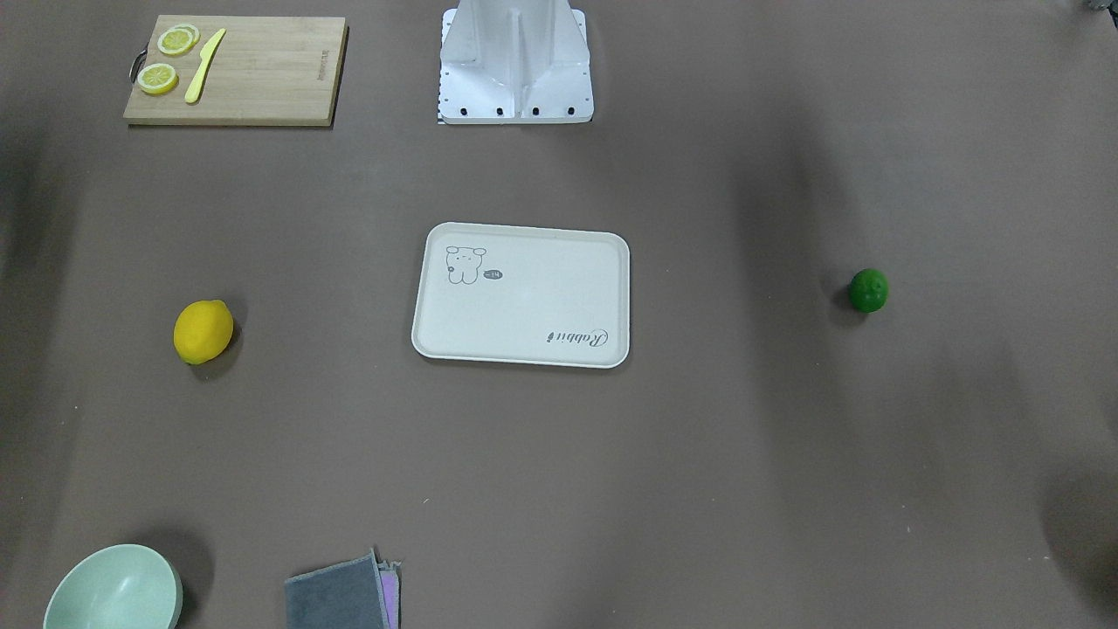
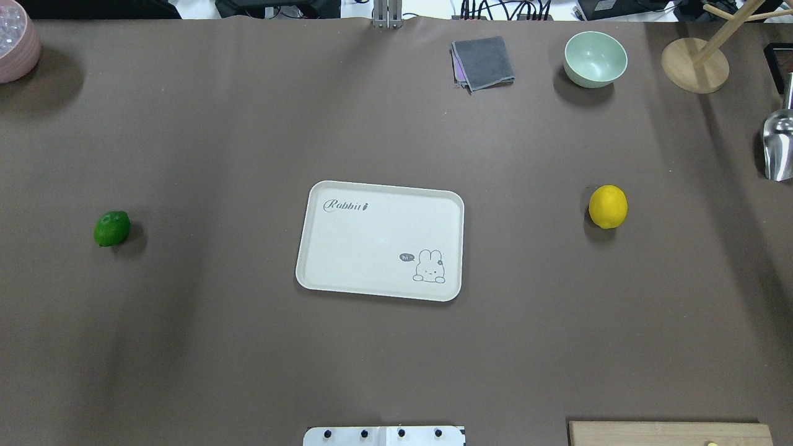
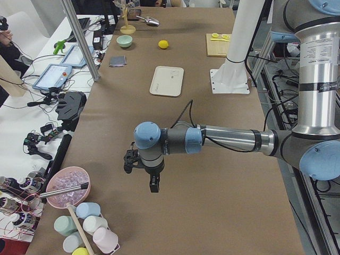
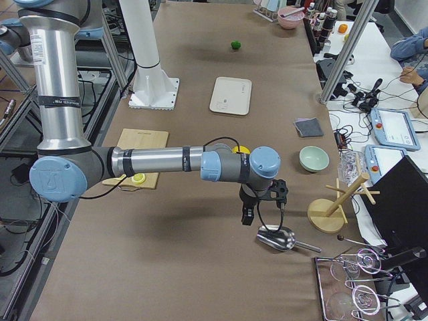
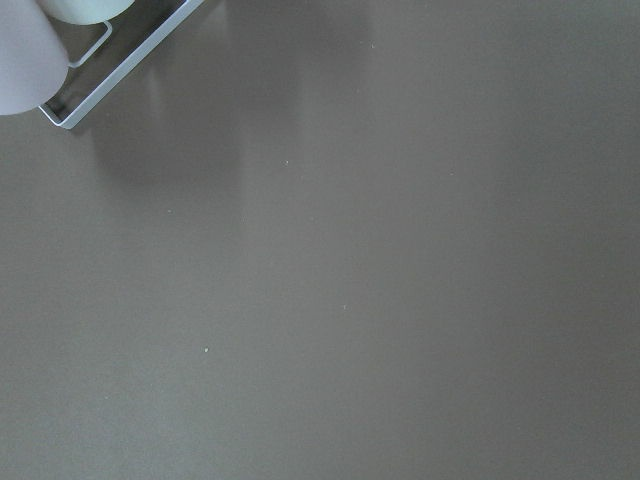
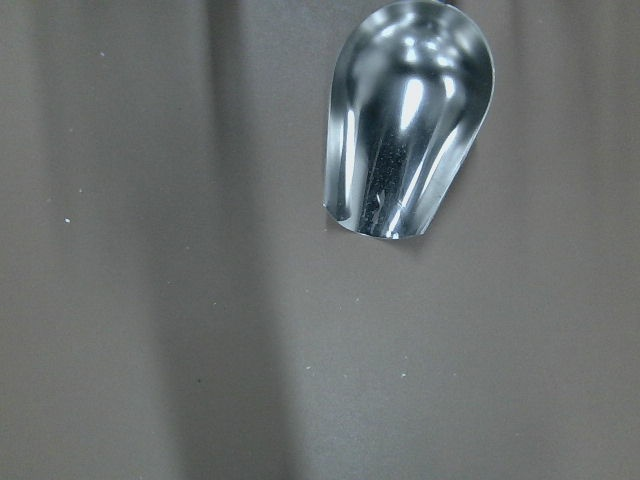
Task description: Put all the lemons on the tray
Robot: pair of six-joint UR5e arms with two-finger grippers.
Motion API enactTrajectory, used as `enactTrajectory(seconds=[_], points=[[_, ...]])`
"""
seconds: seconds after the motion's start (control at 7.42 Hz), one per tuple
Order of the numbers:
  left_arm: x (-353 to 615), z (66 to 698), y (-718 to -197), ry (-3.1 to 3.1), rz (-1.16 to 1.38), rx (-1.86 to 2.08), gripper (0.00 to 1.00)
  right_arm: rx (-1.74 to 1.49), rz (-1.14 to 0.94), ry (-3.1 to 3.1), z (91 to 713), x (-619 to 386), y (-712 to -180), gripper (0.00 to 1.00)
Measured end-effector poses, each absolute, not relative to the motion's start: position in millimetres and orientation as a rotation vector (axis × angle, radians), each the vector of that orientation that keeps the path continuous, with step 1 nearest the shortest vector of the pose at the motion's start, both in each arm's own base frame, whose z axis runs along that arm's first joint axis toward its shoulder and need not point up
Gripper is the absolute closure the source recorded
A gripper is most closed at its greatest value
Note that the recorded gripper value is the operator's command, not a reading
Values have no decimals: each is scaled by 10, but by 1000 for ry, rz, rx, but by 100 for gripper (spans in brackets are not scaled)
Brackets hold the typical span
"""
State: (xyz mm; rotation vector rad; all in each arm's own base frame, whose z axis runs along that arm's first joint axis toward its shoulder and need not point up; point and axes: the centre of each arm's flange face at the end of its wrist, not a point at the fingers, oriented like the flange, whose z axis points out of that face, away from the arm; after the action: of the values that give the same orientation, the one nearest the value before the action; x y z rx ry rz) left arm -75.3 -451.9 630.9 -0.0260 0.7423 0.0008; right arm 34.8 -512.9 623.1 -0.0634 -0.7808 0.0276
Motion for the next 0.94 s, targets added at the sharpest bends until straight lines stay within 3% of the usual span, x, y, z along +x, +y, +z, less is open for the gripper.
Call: enactTrajectory(seconds=[0.94], points=[[-753,6258,-4548,742,1,-17,2,-111,-44,-840,5345,-1251,-5429,0]])
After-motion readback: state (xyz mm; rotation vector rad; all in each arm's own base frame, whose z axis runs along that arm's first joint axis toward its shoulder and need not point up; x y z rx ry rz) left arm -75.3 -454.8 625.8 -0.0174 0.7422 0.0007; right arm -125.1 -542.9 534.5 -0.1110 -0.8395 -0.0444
